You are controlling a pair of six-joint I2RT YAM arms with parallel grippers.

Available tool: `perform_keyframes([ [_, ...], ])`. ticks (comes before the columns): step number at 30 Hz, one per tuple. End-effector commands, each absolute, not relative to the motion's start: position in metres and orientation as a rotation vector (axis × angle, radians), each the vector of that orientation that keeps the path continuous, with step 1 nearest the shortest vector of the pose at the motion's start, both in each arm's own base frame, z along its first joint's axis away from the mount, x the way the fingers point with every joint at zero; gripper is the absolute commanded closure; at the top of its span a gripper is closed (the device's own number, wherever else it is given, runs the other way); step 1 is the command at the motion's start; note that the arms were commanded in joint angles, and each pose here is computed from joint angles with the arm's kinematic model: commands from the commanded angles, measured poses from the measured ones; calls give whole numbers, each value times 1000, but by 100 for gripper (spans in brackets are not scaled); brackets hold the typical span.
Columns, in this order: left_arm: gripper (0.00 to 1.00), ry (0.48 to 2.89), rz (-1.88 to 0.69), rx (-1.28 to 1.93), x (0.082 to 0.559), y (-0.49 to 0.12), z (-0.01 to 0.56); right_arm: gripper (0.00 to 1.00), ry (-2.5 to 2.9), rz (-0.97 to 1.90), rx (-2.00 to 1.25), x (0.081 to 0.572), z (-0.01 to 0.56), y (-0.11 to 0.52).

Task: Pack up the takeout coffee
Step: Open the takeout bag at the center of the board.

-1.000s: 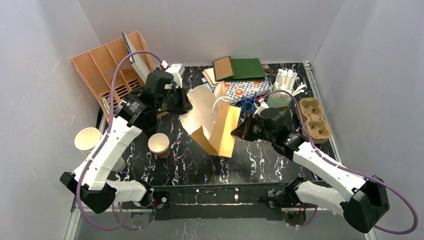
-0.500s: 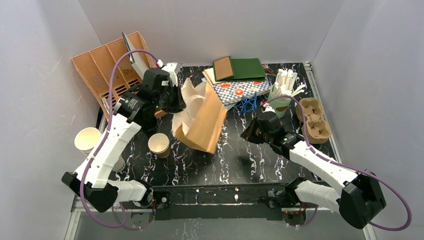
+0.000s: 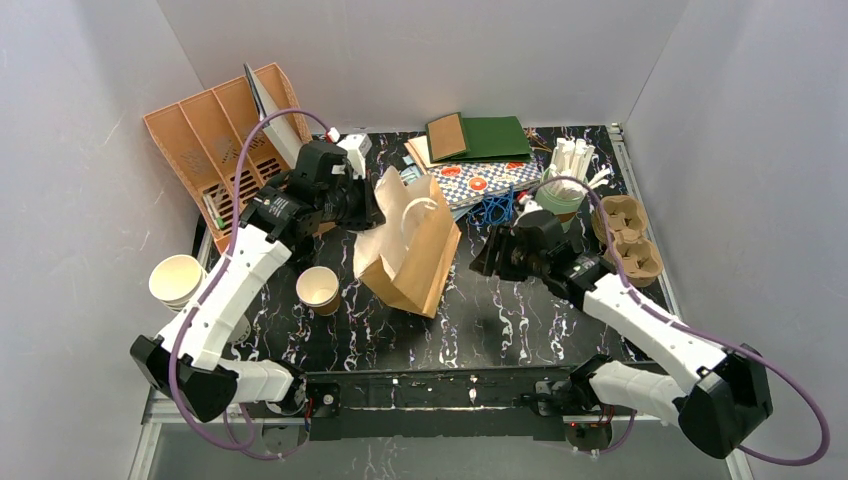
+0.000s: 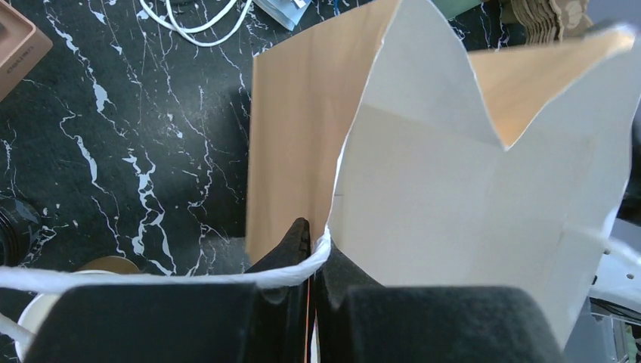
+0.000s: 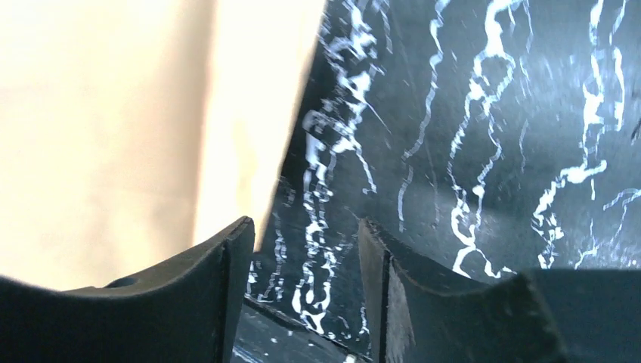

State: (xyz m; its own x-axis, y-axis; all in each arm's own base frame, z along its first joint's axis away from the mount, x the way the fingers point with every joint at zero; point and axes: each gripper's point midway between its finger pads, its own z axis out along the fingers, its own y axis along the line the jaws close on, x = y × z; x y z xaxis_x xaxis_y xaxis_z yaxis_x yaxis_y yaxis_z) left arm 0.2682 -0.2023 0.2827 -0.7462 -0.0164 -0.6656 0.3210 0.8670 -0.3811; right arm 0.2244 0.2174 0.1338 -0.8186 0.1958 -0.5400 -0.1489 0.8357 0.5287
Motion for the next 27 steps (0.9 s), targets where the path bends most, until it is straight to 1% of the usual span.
perform_keyframes([
  [1,100,2340,-650,209,269,-205,284,35,2254,842,-36,233,218,225],
  [5,100,2359,-660,188,272,-208,284,20,2175,842,-60,240,280,225],
  [8,100,2407,-686,182,273,-215,278,15,2144,856,-115,242,315,230],
  [11,96,2438,-685,140,274,-217,270,7,2138,878,-160,244,337,237],
  [12,95,2435,-691,121,275,-217,268,3,2144,879,-161,246,341,240],
  [18,80,2413,-707,62,280,-219,269,2,2195,910,-81,264,345,258],
  [23,74,2418,-673,61,279,-214,270,2,2239,924,-29,277,337,277],
  [27,72,2429,-651,67,278,-211,268,2,2279,890,-48,278,329,298],
])
